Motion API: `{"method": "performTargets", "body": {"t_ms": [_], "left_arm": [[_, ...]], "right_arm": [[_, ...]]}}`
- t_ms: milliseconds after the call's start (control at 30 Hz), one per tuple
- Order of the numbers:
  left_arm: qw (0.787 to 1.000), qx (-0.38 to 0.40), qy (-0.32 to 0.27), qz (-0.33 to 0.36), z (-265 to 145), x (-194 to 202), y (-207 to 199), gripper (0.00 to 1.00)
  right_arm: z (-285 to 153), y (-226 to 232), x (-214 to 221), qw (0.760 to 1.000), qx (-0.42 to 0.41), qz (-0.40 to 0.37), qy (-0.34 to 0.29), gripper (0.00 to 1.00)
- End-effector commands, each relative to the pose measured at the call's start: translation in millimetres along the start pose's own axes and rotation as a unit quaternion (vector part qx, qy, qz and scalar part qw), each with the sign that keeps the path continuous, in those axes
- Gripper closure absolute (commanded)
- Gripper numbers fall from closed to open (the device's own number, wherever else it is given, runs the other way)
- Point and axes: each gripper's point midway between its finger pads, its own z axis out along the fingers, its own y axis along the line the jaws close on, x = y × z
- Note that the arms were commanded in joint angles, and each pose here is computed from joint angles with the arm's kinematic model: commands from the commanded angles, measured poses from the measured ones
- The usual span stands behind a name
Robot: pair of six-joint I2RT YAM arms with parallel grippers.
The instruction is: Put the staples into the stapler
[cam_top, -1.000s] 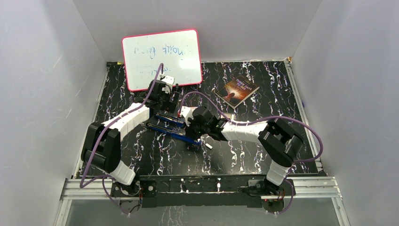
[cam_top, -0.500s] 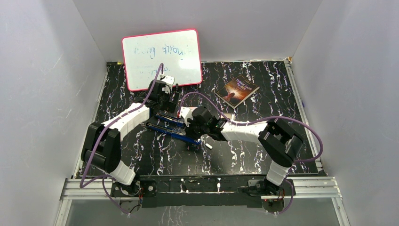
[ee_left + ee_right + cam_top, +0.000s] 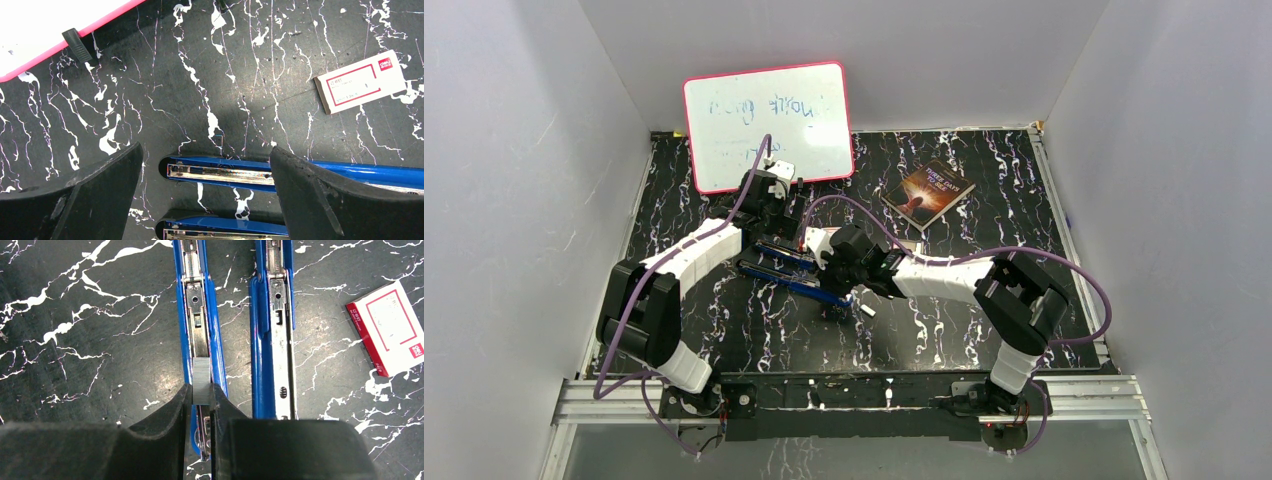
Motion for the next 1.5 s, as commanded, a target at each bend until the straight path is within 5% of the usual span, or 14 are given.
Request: {"method": "performTargets", "body": {"t_ms": [0, 1467], "left_arm": [[1.0, -0.008, -0.008, 0.005, -6, -7, 3, 0.02], [1.0, -0.011, -0.007, 0.007, -6, -7, 4, 0.02]], "right_arm": [[-5, -4, -11, 1.0, 0.013, -0.016, -0.002, 1.0], [8, -4, -9, 0.996, 0.019, -0.054, 0.062, 1.0]]}}
